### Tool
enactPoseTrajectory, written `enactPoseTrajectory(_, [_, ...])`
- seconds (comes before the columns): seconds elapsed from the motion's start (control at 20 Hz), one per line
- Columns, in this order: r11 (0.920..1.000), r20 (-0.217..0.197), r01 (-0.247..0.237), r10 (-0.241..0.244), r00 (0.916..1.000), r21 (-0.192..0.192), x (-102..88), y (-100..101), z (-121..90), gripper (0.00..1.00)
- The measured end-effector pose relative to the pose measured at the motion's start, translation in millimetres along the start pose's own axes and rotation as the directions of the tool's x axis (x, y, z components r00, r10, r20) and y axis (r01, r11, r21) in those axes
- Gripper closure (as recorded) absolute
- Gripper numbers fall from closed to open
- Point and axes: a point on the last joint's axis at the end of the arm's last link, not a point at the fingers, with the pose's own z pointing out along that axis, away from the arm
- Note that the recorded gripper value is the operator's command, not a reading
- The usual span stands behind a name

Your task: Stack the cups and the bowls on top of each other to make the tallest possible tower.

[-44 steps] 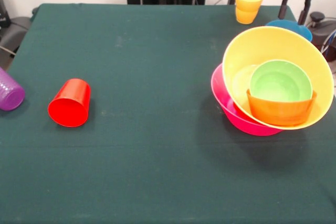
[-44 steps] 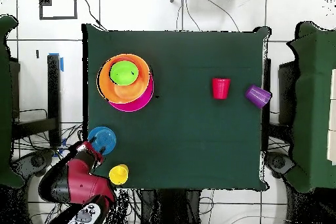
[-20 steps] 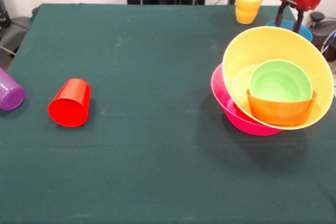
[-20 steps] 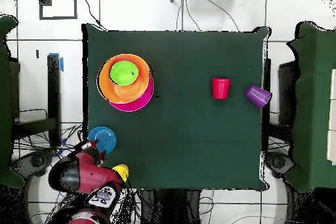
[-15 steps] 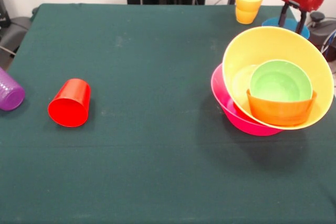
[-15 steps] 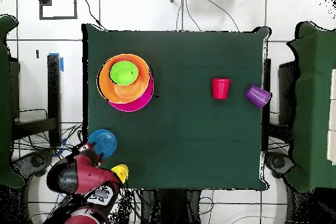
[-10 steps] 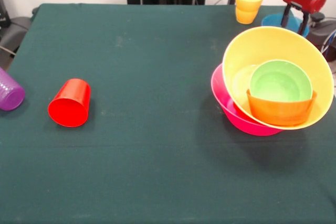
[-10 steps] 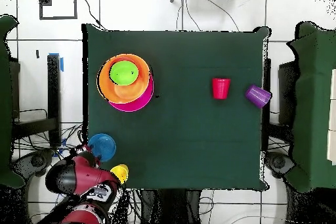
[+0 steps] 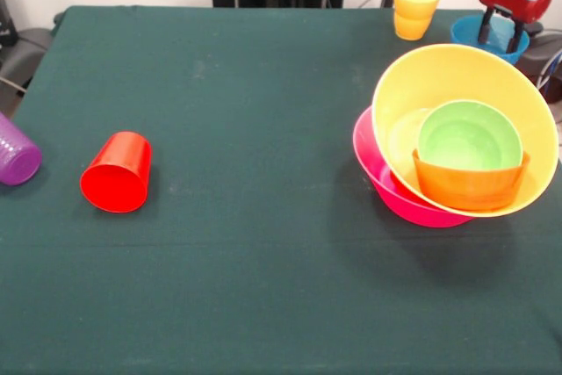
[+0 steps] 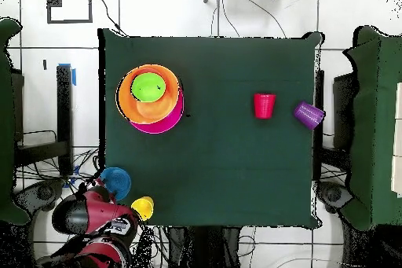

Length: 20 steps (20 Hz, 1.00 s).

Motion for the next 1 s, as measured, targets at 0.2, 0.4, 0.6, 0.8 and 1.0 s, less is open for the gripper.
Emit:
enactPoseTrajectory(0.2, [1.0000,-0.019,0.008,-0.008,0.9998,0.000,7.0,0,2,0.00])
enactPoseTrajectory(0.4, [1.0000,-0.022,0.008,-0.008,0.9997,0.000,7.7,1,2,0.00])
enactPoseTrajectory(0.6, [1.0000,-0.024,0.010,-0.010,0.9997,-0.002,5.9,1,2,0.00])
enactPoseTrajectory(0.8, [0.9999,-0.025,0.015,-0.015,0.9996,-0.008,-1.6,1,1,0.00])
enactPoseTrajectory(1.0, [0.9995,-0.025,0.023,-0.024,0.9994,-0.023,-21.0,1,-4,0.00])
